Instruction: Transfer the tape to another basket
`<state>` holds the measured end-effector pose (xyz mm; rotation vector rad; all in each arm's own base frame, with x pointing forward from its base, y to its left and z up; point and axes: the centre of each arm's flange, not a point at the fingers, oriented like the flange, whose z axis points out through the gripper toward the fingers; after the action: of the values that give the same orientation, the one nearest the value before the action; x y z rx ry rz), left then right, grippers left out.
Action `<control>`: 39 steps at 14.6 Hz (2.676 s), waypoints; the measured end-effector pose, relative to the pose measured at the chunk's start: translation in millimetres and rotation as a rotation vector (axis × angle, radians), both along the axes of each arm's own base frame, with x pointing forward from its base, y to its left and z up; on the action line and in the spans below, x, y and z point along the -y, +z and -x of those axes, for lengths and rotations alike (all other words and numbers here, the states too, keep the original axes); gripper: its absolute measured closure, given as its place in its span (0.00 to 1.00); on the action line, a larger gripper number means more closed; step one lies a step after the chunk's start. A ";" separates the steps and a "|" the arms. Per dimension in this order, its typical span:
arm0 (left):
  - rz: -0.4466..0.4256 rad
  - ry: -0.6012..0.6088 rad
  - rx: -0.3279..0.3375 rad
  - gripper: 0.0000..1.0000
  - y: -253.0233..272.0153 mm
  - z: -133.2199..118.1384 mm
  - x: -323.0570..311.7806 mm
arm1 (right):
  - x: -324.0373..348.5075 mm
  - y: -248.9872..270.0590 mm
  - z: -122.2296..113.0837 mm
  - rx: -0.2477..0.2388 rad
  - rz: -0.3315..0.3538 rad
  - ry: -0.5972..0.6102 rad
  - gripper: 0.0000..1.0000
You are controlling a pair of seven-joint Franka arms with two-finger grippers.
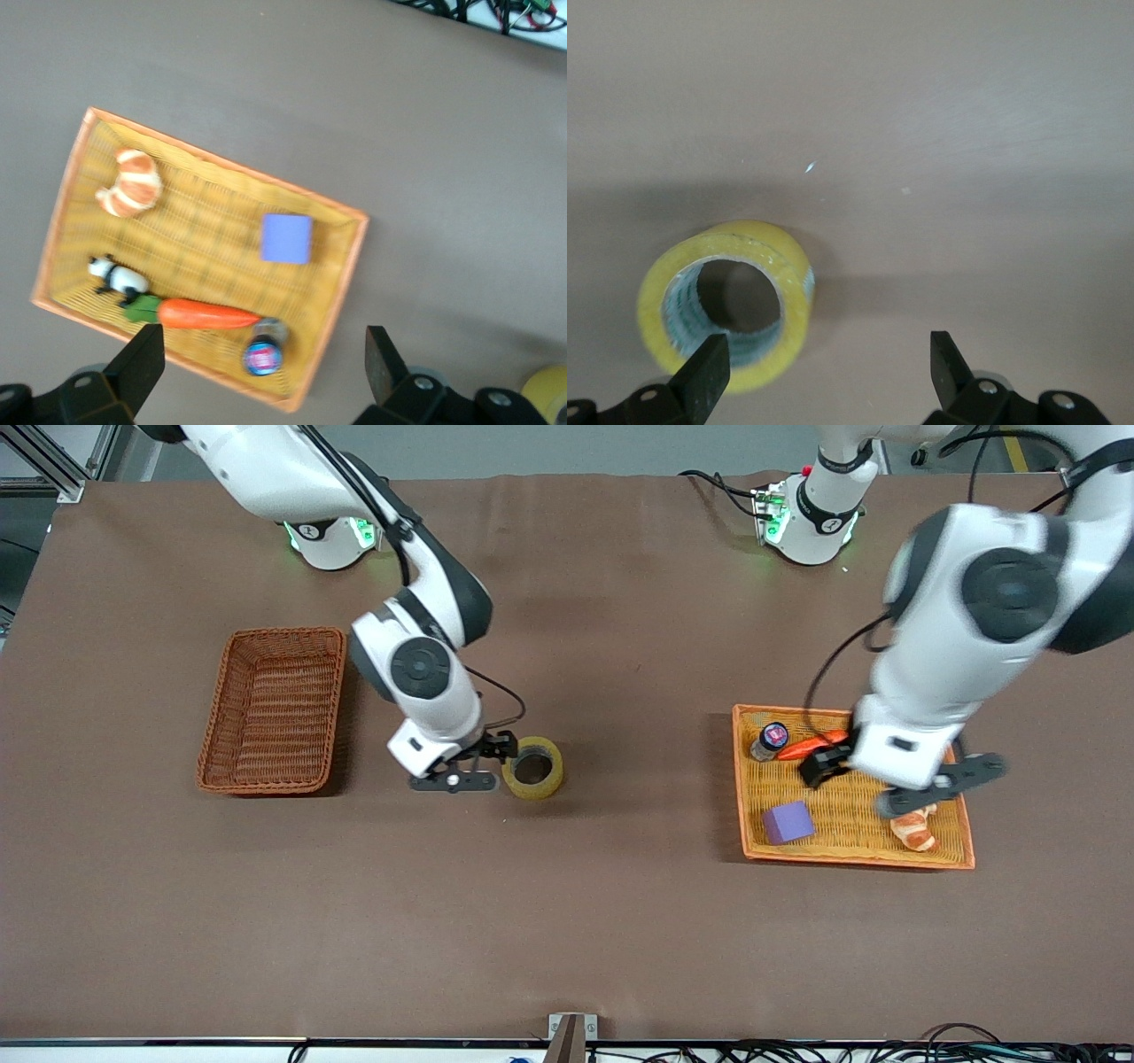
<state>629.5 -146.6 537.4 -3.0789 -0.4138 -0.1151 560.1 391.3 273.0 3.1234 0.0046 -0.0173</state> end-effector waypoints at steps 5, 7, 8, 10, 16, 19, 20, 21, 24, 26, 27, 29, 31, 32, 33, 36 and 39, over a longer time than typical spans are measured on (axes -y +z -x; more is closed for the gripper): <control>0.064 -0.195 0.003 0.00 66.5 52.8 -129.0 | -25.4 -57.0 17.3 0.016 0.032 0.009 0.00; 0.035 -0.242 0.003 0.00 89.9 71.4 -139.8 | -26.4 -60.2 17.9 0.027 0.041 0.021 0.00; -0.004 -0.257 -0.001 0.00 97.2 76.1 -139.3 | -27.2 -63.9 18.8 0.033 0.049 0.028 0.00; -0.045 -0.268 -0.014 0.00 106.1 79.6 -136.5 | -28.8 -74.7 20.3 0.049 0.061 0.037 0.00; -0.032 -0.307 -0.059 0.00 103.1 86.6 -101.5 | -29.1 -82.5 18.9 0.068 0.067 0.028 0.42; -0.005 -0.249 -0.081 0.00 99.3 95.2 -77.3 | -29.8 -80.7 17.8 0.074 0.064 -0.028 0.73; 0.000 -0.240 -0.084 0.00 98.9 96.5 -78.5 | -30.1 -79.4 17.2 0.076 0.063 -0.036 0.79; 0.004 -0.232 -0.087 0.00 98.1 97.6 -82.2 | -29.3 -78.6 16.2 0.074 0.067 -0.042 0.78; 0.013 -0.217 -0.094 0.00 95.1 98.1 -90.0 | -20.3 -58.3 6.4 0.057 0.116 -0.075 0.78; 0.027 -0.218 -0.097 0.00 93.8 98.4 -88.3 | -1.9 -12.1 -7.7 0.061 0.149 -0.115 0.78; 0.047 -0.219 -0.098 0.00 93.3 98.6 -86.3 | 14.6 20.4 -15.5 0.057 0.161 -0.132 0.78; 0.067 -0.225 -0.099 0.00 92.7 98.7 -84.6 | 63.8 89.6 -28.9 0.019 0.158 -0.134 0.78; 0.067 -0.245 -0.099 0.00 92.5 98.3 -88.7 | 129.2 144.2 -37.3 -0.003 0.141 -0.103 0.78; 0.067 -0.263 -0.099 0.00 92.4 97.6 -95.4 | 163.2 159.9 -37.3 -0.010 0.132 -0.079 0.78; 0.067 -0.280 -0.098 0.00 92.2 96.9 -103.3 | 196.3 169.4 -33.8 -0.022 0.124 -0.055 0.78; 0.067 -0.295 -0.094 0.00 91.7 95.2 -114.3 | 277.5 168.3 -10.8 -0.055 0.118 0.014 0.78; 0.066 -0.305 -0.089 0.00 91.8 94.4 -113.3 | 345.3 135.5 24.0 -0.039 0.106 0.080 0.78</control>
<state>535.1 -33.2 629.2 -3.1731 0.0591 0.0290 536.0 46.0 408.6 3.0138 0.1252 -0.0748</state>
